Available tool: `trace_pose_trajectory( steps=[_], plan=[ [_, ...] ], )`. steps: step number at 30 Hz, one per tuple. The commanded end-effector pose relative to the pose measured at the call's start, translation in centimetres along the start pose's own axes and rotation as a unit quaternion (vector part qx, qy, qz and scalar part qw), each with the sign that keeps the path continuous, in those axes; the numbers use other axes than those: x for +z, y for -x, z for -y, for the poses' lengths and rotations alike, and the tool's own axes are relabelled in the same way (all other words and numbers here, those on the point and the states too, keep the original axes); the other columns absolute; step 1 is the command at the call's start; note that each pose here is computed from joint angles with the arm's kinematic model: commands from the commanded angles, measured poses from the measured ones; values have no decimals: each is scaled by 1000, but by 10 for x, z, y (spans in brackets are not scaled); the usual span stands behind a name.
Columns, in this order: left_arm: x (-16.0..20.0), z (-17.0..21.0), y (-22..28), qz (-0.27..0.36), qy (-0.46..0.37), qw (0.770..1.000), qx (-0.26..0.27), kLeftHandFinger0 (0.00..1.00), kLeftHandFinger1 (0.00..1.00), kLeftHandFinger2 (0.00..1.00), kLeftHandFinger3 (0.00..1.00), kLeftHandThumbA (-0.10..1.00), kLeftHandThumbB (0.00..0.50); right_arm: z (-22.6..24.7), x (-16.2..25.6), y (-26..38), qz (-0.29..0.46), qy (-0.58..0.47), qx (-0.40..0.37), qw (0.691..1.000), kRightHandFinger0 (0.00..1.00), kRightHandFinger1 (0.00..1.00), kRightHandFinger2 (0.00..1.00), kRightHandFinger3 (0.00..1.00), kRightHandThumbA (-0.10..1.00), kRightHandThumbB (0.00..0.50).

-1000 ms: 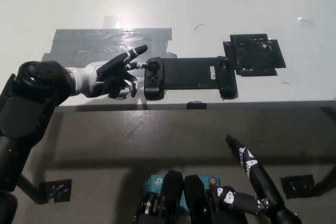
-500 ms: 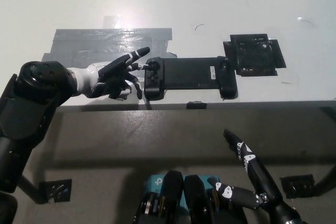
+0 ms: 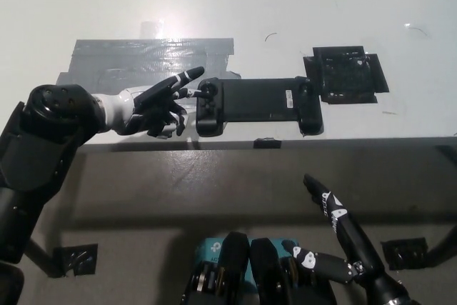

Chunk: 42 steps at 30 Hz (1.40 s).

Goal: A controller is being placed at the center of the desk near the left hand and the robot uses its left hand's index finger to press a button at the left area of the controller

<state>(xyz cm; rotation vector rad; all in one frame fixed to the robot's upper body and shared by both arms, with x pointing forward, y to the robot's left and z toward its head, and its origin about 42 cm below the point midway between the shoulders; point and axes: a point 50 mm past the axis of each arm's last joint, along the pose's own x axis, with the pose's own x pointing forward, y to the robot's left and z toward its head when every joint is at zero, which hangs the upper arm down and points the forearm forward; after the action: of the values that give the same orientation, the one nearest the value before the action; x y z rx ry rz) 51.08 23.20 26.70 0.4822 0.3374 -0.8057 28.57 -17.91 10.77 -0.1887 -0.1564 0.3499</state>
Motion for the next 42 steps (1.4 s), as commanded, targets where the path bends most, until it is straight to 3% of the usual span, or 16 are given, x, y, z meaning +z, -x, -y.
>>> trace_pose_trajectory(
  steps=[1, 9, 32, 34, 37, 39, 42],
  plan=[
    [15, -10, 9, 3, -26, 999, 18, 0, 0, 261, 1000, 1000, 427, 2, 16, -8, 34, 1, 2, 999, 1000, 1000, 1000, 1000, 771, 252],
    [11, -7, 9, 4, -26, 1000, 15, 0, 0, 197, 1000, 1000, 431, 1, 16, -8, 33, -1, 2, 999, 1000, 1000, 1000, 1000, 770, 251],
    [0, 2, 3, -10, -9, 1000, 1, 0, 14, 281, 1000, 1000, 440, -1, 16, -11, 34, -5, 6, 999, 1000, 1000, 1000, 1000, 775, 249],
    [-1, 3, 1, -19, -34, 999, -2, 2, 8, 272, 1000, 1000, 418, -1, 16, -10, 34, -4, 3, 999, 1000, 1000, 1000, 1000, 775, 251],
    [-7, 3, -2, -50, -60, 997, -5, 0, 1, 271, 1000, 1000, 430, 1, 16, -9, 35, -5, 1, 999, 1000, 1000, 1000, 1000, 769, 249],
    [-13, 2, -1, -67, -72, 995, -8, 0, 1, 281, 1000, 1000, 409, 1, 16, -10, 36, -2, 0, 999, 1000, 1000, 1000, 1000, 779, 258],
    [-24, 3, -1, -90, -84, 992, -11, 26, 99, 449, 1000, 1000, 444, 1, 16, -10, 35, -5, 0, 999, 1000, 1000, 1000, 1000, 784, 256]
  ],
)
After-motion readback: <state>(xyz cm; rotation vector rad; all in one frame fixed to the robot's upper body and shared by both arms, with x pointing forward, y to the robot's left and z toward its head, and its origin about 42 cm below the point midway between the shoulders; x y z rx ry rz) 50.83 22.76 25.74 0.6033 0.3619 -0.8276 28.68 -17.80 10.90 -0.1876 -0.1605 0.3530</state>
